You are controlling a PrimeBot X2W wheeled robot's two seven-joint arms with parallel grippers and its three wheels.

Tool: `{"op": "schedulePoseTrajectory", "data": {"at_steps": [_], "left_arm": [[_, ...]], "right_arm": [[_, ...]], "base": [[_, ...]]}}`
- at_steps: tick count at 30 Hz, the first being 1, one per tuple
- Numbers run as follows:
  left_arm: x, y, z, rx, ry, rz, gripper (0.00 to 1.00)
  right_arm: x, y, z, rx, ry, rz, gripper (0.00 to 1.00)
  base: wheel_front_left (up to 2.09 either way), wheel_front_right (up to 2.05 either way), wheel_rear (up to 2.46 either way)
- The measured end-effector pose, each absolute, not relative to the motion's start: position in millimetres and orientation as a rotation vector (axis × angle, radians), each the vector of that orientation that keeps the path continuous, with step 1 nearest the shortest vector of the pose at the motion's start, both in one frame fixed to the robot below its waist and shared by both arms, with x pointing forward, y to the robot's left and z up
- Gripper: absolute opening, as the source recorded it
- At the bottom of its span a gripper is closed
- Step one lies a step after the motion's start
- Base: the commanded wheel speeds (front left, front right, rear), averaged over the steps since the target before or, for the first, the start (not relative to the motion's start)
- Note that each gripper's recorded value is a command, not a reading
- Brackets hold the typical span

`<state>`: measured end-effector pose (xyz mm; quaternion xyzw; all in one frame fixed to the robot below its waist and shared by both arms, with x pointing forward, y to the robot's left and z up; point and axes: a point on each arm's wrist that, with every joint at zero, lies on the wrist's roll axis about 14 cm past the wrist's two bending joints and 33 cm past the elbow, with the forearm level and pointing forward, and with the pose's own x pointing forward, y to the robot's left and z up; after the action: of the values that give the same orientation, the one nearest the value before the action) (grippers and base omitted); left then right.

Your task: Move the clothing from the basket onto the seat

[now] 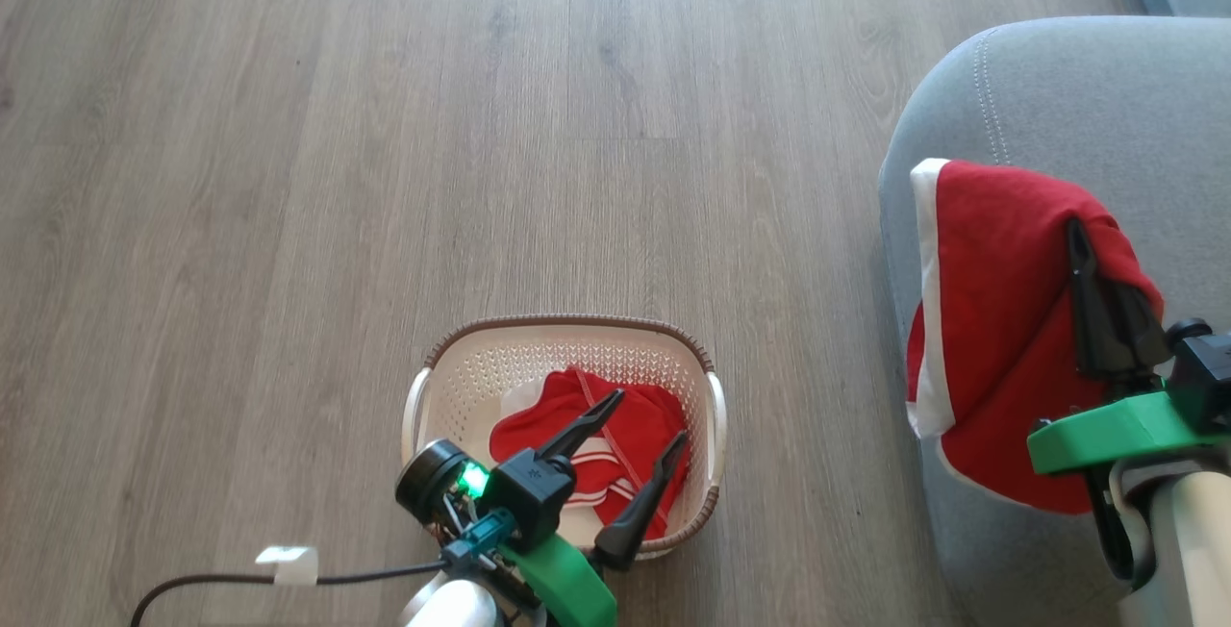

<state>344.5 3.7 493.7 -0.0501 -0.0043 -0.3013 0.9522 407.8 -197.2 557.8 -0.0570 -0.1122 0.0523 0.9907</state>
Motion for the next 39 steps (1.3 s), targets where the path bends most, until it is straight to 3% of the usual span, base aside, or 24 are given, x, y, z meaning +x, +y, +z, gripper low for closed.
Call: {"op": "schedulePoseTrajectory", "data": {"at_steps": [11,20,39], "left_arm": [[344.3,-0.5,489.4,-0.101,0.005,-0.627,1.0],[339.2,-39.5,478.3,-0.103,0.04,-0.763,1.0],[305.7,-137.2,473.6,-0.151,0.073,-1.119,1.0]], "right_arm": [[405.3,-205.7,556.9,-0.116,-0.221,0.074,0.0],[388.1,-250.0,559.0,-0.146,-0.216,-0.053,0.0],[291.6,-355.5,570.9,-0.22,-0.189,-0.417,0.0]], "base": [[0.0,0.0,0.0],[0.0,0.0,0.0],[0.0,0.0,0.0]]}}
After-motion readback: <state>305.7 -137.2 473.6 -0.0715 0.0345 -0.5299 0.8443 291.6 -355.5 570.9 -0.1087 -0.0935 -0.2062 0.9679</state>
